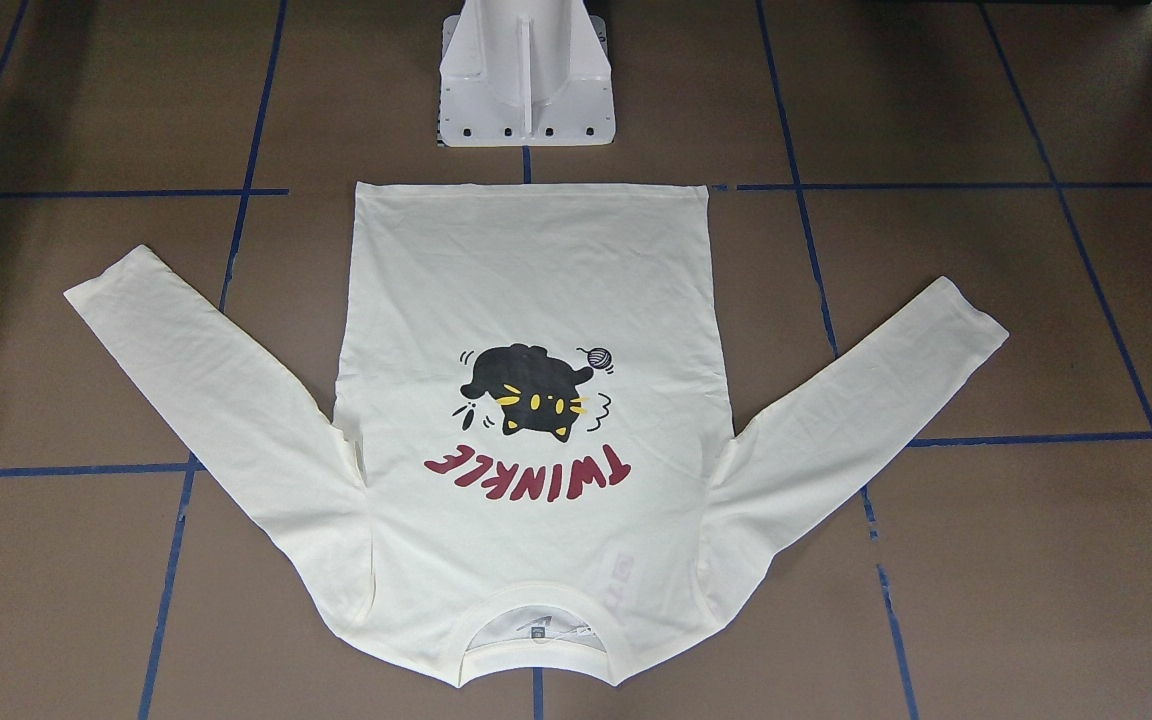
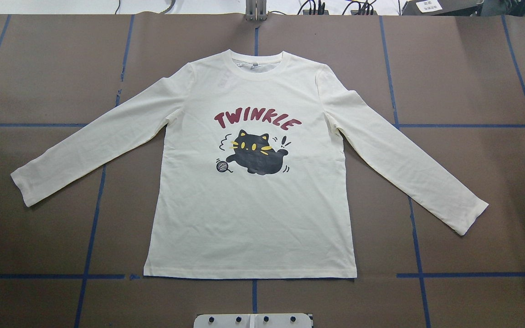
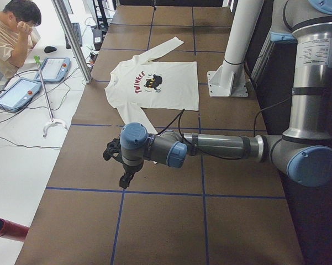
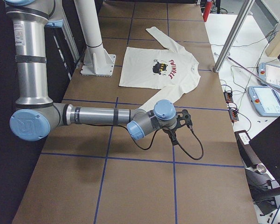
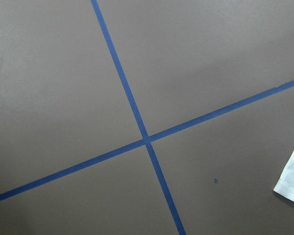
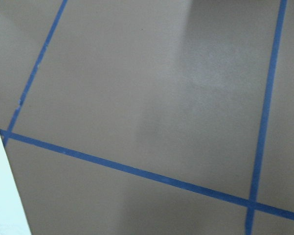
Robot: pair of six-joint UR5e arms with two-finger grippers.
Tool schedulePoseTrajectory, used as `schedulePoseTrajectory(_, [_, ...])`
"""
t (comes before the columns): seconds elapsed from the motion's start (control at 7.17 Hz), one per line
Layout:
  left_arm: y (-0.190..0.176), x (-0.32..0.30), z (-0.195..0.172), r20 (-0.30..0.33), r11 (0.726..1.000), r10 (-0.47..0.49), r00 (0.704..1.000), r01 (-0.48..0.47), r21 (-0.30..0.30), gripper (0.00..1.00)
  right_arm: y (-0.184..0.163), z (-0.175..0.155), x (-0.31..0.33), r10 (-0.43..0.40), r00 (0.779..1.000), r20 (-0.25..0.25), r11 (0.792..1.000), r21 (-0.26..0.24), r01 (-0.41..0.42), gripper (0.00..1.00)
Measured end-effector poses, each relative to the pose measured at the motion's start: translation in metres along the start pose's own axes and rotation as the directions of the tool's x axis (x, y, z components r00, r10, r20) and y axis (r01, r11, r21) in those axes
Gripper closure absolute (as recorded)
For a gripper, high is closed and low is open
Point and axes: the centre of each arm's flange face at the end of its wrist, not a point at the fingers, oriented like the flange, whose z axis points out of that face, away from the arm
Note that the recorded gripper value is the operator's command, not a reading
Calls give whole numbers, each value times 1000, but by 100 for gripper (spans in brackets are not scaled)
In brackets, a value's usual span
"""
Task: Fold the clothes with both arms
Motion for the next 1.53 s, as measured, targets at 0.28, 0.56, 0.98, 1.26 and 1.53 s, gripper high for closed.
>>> schedulePoseTrajectory(0.28, [-1, 1, -1, 0, 1000, 6, 1000, -6, 5, 0, 18, 33, -49, 77, 994, 72, 997, 19, -78, 6])
schedulePoseTrajectory(0.56, [1, 2, -1, -1, 1000, 6, 1000, -6, 6, 0, 48, 77, -97, 174, 983, 53, 984, 21, -175, 17])
schedulePoseTrajectory(0.98, [3, 1, 0, -1, 1000, 4, 1000, -4, 2, 0, 87, 120, -151, 307, 952, 8, 952, 24, -307, 26])
schedulePoseTrajectory(1.26, [3, 0, 1, -2, 1000, 3, 1000, -3, 1, 0, 111, 147, -175, 350, 936, -28, 937, 35, -349, 30])
schedulePoseTrajectory(1.53, [4, -1, 1, -2, 1000, 1, 1000, -1, 1, 0, 139, 145, -168, 356, 932, -65, 935, 21, -355, 31])
